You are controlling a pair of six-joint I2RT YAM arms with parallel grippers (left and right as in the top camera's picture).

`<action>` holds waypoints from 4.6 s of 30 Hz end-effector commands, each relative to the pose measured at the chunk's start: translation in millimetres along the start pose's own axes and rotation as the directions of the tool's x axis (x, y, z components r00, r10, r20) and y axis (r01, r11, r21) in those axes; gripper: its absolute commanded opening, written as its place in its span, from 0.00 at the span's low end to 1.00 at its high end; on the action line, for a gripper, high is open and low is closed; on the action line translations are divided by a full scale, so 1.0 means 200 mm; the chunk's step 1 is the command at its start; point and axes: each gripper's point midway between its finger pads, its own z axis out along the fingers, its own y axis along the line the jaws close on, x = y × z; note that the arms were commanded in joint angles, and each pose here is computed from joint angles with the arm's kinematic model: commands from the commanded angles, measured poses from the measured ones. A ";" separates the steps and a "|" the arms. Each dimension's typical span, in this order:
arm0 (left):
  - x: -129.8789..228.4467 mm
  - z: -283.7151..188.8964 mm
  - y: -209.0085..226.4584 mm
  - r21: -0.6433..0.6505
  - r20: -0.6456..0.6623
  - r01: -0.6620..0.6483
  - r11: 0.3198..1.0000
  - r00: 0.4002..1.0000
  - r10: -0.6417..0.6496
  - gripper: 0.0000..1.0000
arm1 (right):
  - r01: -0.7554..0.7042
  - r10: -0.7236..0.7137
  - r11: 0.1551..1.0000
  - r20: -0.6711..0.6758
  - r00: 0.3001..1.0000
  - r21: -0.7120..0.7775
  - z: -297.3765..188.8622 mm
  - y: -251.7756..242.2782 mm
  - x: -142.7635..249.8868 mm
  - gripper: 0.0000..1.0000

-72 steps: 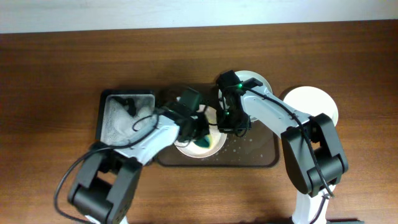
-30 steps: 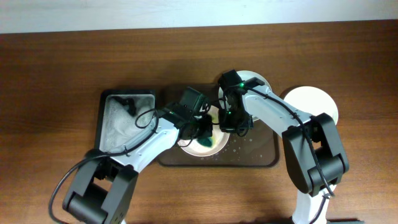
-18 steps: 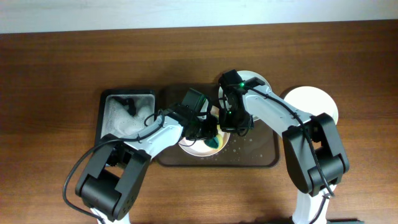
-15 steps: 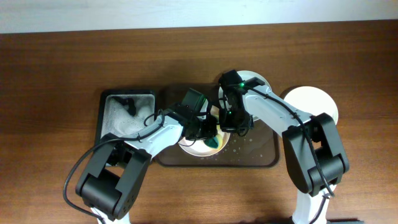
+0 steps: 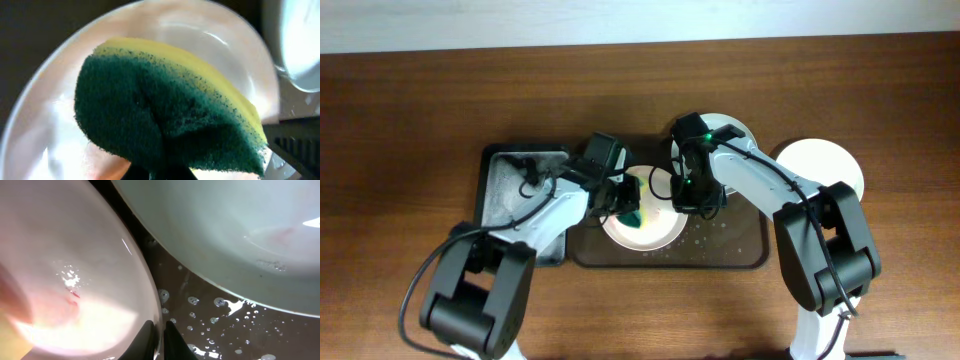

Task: Clean dirty plates on tray and stack at the side

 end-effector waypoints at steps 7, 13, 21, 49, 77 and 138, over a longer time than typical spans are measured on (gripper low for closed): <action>-0.09 -0.40 0.02 -0.020 0.126 -0.076 0.997 0.989 0.078 0.00 | 0.029 -0.029 1.000 0.019 0.999 0.003 -0.03 0.01 -0.01 0.04; -0.08 -0.41 0.08 -0.028 0.108 -0.033 0.999 0.994 0.036 0.00 | 0.033 -0.034 0.999 0.031 0.999 0.027 -0.03 -0.01 -0.02 0.04; -0.06 -0.41 0.08 -0.021 0.093 -0.033 0.999 0.995 0.035 0.00 | 0.352 -0.349 0.893 0.063 0.935 -0.280 -0.07 0.27 0.03 0.29; 0.10 0.17 -0.05 -0.044 -0.036 0.000 0.999 0.999 -0.002 0.00 | 0.007 -0.008 0.938 -0.002 1.000 -0.345 -0.14 0.03 -0.09 0.38; -0.13 -0.21 -0.02 -0.108 0.109 -0.095 0.990 0.988 0.107 0.00 | 0.012 -0.018 0.939 -0.015 1.000 -0.342 -0.13 0.04 -0.07 0.40; 0.01 -0.09 0.23 -0.286 0.020 0.134 0.949 0.991 -0.134 0.00 | 0.045 -0.046 0.999 -0.042 0.998 -0.016 -0.03 -0.08 0.03 0.49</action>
